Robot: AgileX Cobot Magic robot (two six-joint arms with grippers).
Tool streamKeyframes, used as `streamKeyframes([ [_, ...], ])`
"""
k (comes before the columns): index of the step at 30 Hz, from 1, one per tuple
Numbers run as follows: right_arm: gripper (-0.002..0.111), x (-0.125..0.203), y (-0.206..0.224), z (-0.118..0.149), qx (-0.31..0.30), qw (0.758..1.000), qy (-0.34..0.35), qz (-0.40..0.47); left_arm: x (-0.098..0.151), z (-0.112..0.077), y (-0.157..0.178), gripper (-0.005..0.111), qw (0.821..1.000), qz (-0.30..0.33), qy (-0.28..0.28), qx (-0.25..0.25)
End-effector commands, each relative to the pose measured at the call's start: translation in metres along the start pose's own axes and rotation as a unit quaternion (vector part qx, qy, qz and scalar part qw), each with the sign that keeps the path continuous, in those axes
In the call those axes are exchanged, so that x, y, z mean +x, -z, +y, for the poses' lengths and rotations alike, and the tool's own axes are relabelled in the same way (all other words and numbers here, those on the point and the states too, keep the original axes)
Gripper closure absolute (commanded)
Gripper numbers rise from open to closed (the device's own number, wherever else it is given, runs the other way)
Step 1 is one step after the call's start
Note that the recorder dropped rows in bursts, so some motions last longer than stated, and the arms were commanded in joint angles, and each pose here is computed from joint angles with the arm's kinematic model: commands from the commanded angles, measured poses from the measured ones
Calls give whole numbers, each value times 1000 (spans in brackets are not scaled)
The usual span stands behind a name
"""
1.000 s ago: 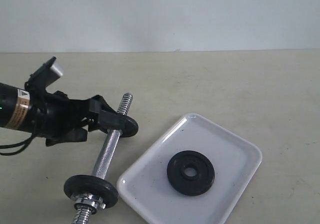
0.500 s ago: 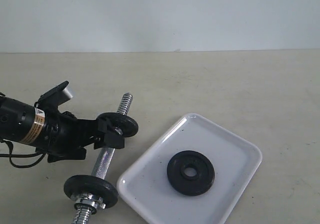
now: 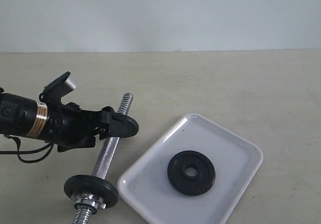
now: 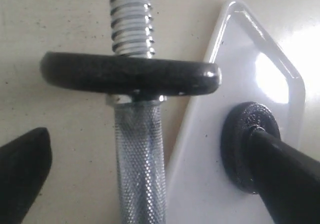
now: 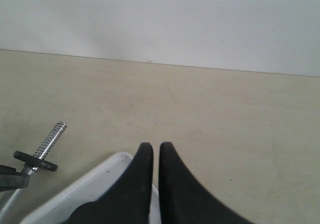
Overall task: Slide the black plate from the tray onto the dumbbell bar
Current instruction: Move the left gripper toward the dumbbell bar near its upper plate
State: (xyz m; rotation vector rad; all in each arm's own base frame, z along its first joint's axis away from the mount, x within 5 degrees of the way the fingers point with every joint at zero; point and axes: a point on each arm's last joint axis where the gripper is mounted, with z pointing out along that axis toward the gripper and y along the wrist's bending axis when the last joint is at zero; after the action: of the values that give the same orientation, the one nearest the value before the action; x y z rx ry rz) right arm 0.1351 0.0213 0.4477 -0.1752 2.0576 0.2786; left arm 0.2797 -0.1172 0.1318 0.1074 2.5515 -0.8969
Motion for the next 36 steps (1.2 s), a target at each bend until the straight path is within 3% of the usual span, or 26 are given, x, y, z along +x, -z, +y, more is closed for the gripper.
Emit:
streamKeyframes([
  [1, 106, -2, 1, 0, 2, 1000, 4, -6, -4, -13, -7, -2, 1000, -1, -21, 15],
  [6, 106, -2, 1, 0, 2, 1000, 4, -6, -4, -18, -20, -2, 999, 10, -33, 18],
  [20, 106, -1, 1, 0, 3, 1000, 6, -3, 7, 0, -44, -2, 999, 48, -13, 2],
  [36, 106, -1, 1, 0, 3, 1000, 6, -3, 8, -1, -47, 0, 998, 54, -15, 18],
])
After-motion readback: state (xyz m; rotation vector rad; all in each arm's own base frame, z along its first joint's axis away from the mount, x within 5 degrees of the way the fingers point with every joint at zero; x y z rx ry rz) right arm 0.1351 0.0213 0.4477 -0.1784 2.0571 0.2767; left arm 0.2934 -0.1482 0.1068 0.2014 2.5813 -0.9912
